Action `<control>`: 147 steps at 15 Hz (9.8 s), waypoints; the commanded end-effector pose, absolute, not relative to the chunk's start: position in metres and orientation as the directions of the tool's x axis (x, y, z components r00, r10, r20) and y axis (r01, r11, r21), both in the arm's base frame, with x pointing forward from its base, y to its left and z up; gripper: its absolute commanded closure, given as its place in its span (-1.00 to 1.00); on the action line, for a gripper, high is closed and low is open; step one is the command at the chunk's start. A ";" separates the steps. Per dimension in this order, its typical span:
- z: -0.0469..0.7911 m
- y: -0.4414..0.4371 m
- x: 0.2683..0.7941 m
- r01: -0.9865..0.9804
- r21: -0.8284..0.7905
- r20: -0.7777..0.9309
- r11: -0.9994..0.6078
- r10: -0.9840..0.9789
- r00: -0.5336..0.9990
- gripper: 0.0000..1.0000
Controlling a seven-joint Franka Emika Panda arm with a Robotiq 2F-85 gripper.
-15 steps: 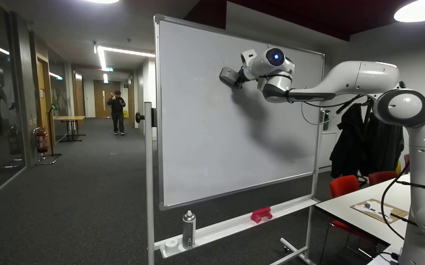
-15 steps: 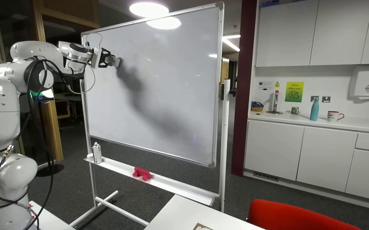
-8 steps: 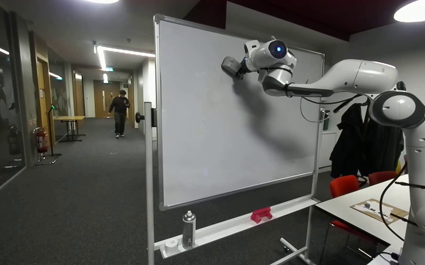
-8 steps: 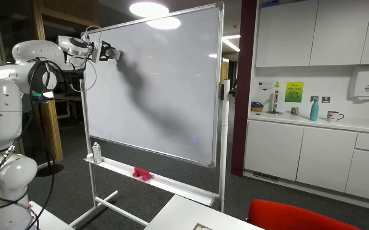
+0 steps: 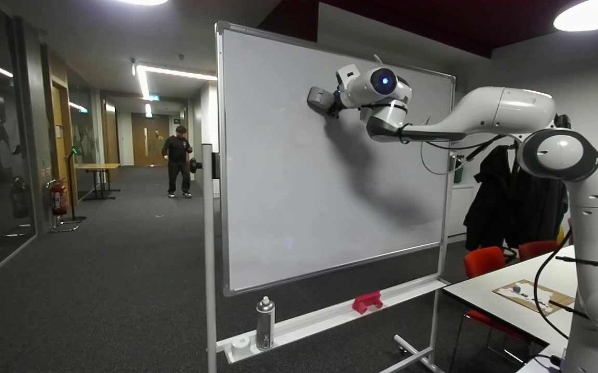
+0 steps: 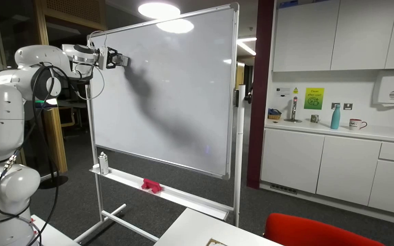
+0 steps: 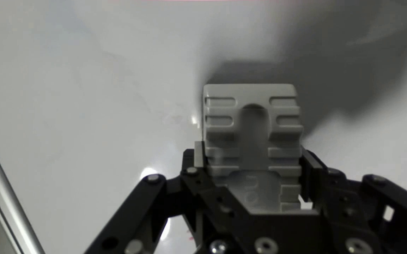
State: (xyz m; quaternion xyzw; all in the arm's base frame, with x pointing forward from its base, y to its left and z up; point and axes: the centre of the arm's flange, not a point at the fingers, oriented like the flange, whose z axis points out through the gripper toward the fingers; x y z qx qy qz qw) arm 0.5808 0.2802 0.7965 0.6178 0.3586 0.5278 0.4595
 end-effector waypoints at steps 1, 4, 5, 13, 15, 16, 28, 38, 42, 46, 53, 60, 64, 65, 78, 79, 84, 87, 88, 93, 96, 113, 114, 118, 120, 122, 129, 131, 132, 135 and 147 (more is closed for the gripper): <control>0.754 0.298 0.595 0.008 0.966 0.253 -0.258 0.954 0.162 0.29; 0.752 0.322 0.590 0.019 0.967 0.249 -0.254 0.960 0.126 0.29; 0.751 0.329 0.588 0.024 0.968 0.247 -0.252 0.962 0.115 0.29; 0.733 0.362 0.589 0.066 0.969 0.235 -0.240 0.969 0.076 0.29; 0.743 0.360 0.589 0.050 0.968 0.241 -0.245 0.967 0.076 0.29; 0.750 0.358 0.588 0.040 0.967 0.247 -0.250 0.966 0.076 0.29; 0.832 0.341 0.576 -0.088 0.936 0.344 -0.339 0.938 0.049 0.29; 0.870 0.318 0.572 -0.154 0.896 0.426 -0.416 0.904 0.037 0.29; 0.836 0.316 0.585 -0.113 0.914 0.398 -0.389 0.915 0.065 0.29; 0.796 0.318 0.592 -0.054 0.936 0.352 -0.349 0.932 0.088 0.29; 0.772 0.324 0.589 0.001 0.948 0.316 -0.318 0.944 0.090 0.29; 0.747 0.329 0.588 0.055 0.957 0.280 -0.287 0.955 0.099 0.29; 0.779 0.328 0.585 0.021 0.947 0.317 -0.319 0.944 0.089 0.29; 0.788 0.327 0.584 0.013 0.942 0.332 -0.334 0.939 0.088 0.29; 0.836 0.297 0.585 -0.042 0.881 0.473 -0.472 0.872 0.121 0.29; 0.830 0.301 0.586 -0.033 0.887 0.460 -0.460 0.879 0.127 0.29; 0.791 0.322 0.591 0.021 0.920 0.385 -0.392 0.912 0.142 0.29; 0.764 0.333 0.588 0.082 0.930 0.344 -0.358 0.927 0.151 0.29; 0.757 0.336 0.587 0.102 0.931 0.334 -0.351 0.930 0.151 0.29; 0.765 0.347 0.583 0.188 0.881 0.411 -0.434 0.899 0.151 0.29; 0.799 0.338 0.579 0.209 0.832 0.491 -0.513 0.858 0.151 0.29; 0.875 0.310 0.595 0.102 0.781 0.591 -0.616 0.783 0.193 0.29; 0.870 0.313 0.599 0.110 0.783 0.587 -0.612 0.786 0.195 0.29; 0.849 0.325 0.609 0.139 0.796 0.555 -0.590 0.802 0.221 0.29; 0.833 0.331 0.612 0.166 0.803 0.529 -0.572 0.813 0.242 0.29; 0.814 0.336 0.616 0.192 0.814 0.495 -0.548 0.828 0.263 0.29; 0.792 0.346 0.619 0.244 0.825 0.437 -0.510 0.849 0.298 0.29; 0.797 0.347 0.617 0.238 0.829 0.434 -0.506 0.851 0.296 0.29; 0.799 0.348 0.616 0.235 0.832 0.433 -0.503 0.852 0.294 0.29; 0.818 0.354 0.609 0.215 0.841 0.434 -0.496 0.857 0.277 0.29; 0.868 0.356 0.594 0.143 0.836 0.489 -0.530 0.837 0.246 0.29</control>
